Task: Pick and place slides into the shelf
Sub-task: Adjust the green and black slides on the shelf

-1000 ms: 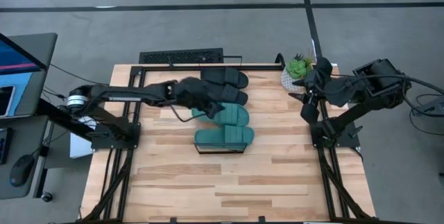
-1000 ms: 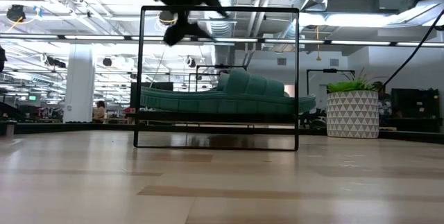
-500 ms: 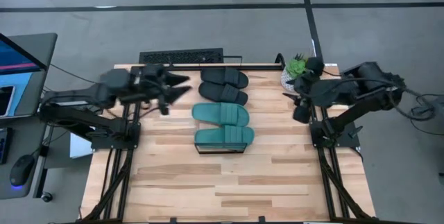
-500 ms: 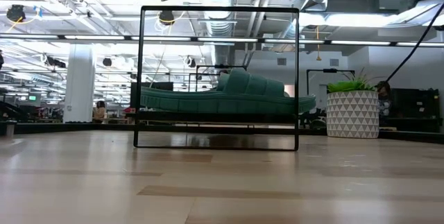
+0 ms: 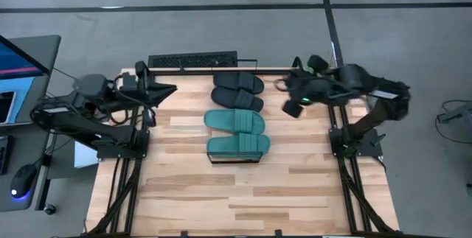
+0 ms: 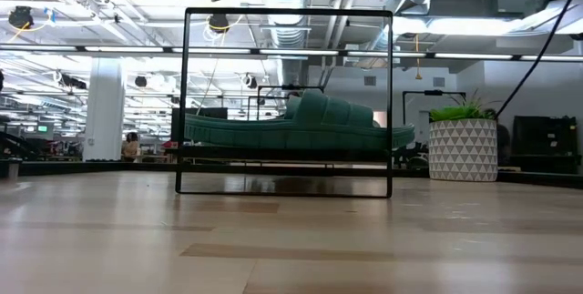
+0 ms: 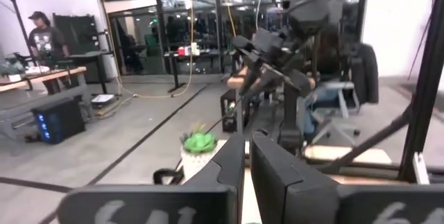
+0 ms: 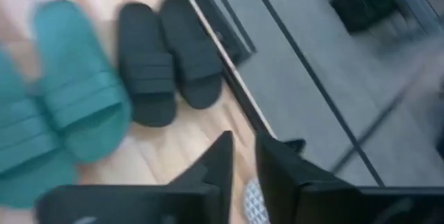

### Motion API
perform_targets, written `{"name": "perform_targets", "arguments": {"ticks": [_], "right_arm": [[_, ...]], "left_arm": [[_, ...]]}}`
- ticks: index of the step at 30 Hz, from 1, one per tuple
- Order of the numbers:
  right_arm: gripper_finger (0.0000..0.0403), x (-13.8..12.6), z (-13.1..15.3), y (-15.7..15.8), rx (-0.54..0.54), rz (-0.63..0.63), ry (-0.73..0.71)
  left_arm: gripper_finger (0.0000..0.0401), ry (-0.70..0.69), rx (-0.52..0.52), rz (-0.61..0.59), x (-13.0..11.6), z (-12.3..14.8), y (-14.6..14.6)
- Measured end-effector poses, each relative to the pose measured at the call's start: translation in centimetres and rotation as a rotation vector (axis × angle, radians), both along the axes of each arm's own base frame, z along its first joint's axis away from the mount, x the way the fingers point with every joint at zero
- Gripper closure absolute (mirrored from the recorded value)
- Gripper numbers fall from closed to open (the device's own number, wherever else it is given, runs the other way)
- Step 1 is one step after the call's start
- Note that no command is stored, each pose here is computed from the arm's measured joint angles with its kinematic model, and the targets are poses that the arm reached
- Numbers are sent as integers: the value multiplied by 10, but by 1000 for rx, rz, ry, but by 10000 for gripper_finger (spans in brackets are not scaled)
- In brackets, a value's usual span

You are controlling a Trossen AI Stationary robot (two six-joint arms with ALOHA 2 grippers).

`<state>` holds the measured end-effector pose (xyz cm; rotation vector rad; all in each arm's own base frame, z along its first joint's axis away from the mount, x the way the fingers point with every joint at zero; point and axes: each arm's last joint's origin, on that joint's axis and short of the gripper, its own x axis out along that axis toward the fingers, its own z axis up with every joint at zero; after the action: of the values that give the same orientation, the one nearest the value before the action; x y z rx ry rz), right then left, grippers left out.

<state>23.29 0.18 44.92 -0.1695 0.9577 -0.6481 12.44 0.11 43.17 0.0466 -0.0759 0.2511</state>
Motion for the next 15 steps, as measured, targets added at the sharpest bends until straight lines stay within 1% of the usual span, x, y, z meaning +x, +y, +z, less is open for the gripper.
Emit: {"name": "perform_targets", "arguments": {"ticks": [3, 4, 9, 12, 15], "right_arm": [[382, 19, -12, -14, -12, -83, 42], [392, 24, -16, -18, -17, -97, 62], [402, 44, -34, -46, -18, -172, 154], [402, 48, -39, -66, 15, -147, 209], [403, 54, -42, -87, 132, -36, 186]], "left_arm": [[390, 25, 23, 11, -10, -2, 1], [390, 29, 30, 14, -14, -2, 1], [390, 6, 85, 25, -37, 1, 3], [390, -12, 113, 30, -49, 2, 4], [390, -24, 130, 35, -60, 2, 4]]}}
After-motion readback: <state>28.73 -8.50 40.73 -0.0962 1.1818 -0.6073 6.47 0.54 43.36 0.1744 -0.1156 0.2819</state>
